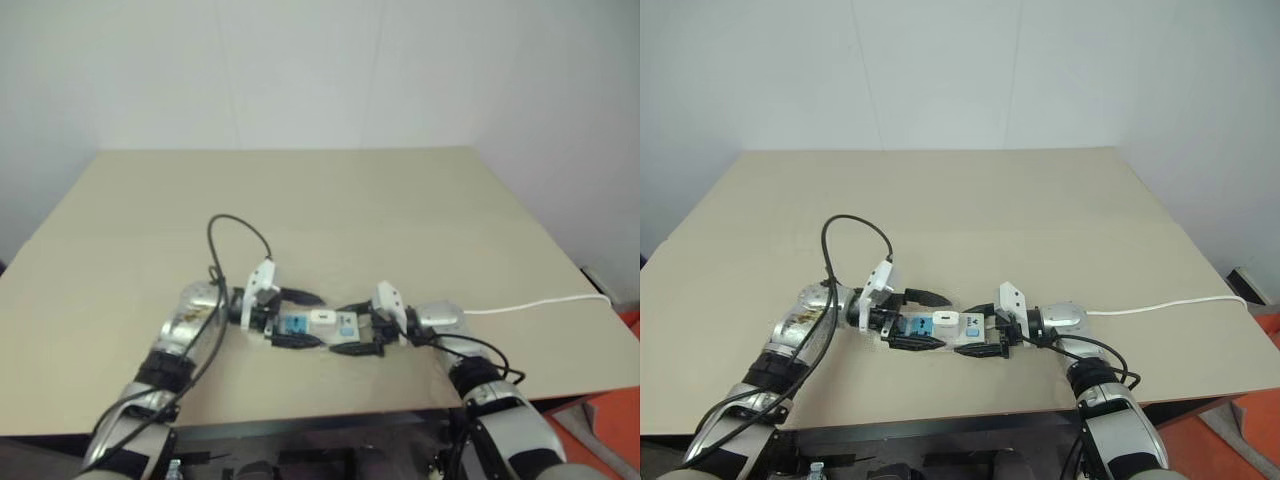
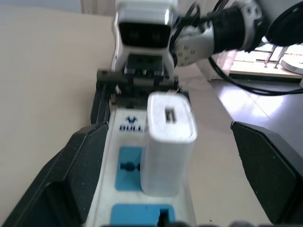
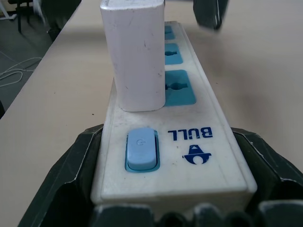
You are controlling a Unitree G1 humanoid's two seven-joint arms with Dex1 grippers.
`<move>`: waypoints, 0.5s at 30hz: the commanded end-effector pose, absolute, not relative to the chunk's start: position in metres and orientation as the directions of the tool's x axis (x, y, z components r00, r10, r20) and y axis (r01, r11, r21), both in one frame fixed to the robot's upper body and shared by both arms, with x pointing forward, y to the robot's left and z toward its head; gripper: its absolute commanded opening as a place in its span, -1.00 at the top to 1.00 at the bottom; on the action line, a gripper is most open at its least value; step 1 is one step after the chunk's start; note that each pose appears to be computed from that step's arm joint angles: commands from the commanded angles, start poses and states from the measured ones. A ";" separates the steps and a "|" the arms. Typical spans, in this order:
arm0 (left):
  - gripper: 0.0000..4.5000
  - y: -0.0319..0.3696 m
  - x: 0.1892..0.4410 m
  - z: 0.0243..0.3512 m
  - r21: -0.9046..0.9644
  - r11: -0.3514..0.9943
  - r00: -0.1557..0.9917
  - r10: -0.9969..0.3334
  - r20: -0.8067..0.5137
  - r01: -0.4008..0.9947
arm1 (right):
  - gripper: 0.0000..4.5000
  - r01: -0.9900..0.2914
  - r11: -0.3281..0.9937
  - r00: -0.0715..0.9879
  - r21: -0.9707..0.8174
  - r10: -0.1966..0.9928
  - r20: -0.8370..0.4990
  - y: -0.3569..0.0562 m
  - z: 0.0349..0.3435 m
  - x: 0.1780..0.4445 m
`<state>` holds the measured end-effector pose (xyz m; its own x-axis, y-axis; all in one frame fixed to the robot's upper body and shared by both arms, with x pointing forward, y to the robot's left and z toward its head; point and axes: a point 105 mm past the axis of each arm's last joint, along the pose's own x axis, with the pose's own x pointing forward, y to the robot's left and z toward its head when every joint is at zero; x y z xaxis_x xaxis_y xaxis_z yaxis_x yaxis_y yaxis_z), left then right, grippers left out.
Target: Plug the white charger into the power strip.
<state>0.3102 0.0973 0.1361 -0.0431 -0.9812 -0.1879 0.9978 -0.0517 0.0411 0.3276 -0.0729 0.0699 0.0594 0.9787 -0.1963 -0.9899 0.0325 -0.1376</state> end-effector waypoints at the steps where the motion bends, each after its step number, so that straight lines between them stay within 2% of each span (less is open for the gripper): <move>1: -1.00 0.120 0.316 0.198 0.173 -0.082 -0.053 -0.985 -0.166 0.981 | -0.96 -0.992 0.018 0.045 -0.121 0.974 -0.222 -0.070 0.067 0.327; 4: -1.00 0.136 0.327 0.223 0.224 -0.029 0.006 -0.988 -0.153 0.974 | -0.98 -0.991 0.030 0.058 -0.131 0.975 -0.214 -0.072 0.069 0.328; 6: -1.00 0.149 0.335 0.227 0.255 0.021 0.066 -0.983 -0.169 0.967 | -0.98 -0.988 0.039 0.070 -0.150 0.977 -0.204 -0.075 0.073 0.327; 9: -1.00 0.163 0.345 0.225 0.261 0.079 0.131 -0.973 -0.190 0.962 | -0.98 -0.981 0.073 0.108 -0.178 0.975 -0.196 -0.090 0.082 0.327; 13: -1.00 0.171 0.351 0.218 0.258 0.108 0.163 -0.965 -0.204 0.960 | -0.98 -0.966 0.130 0.174 -0.225 0.966 -0.190 -0.114 0.097 0.326; 15: -1.00 0.175 0.353 0.210 0.243 0.125 0.180 -0.959 -0.220 0.962 | -0.98 -0.948 0.174 0.227 -0.265 0.957 -0.183 -0.135 0.113 0.322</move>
<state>0.3508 0.1708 0.2007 0.1611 -0.9627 -0.2174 0.9739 0.1194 0.1932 0.3212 -0.1199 0.0836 0.1713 0.9560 -0.2382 -0.9734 0.1269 -0.1909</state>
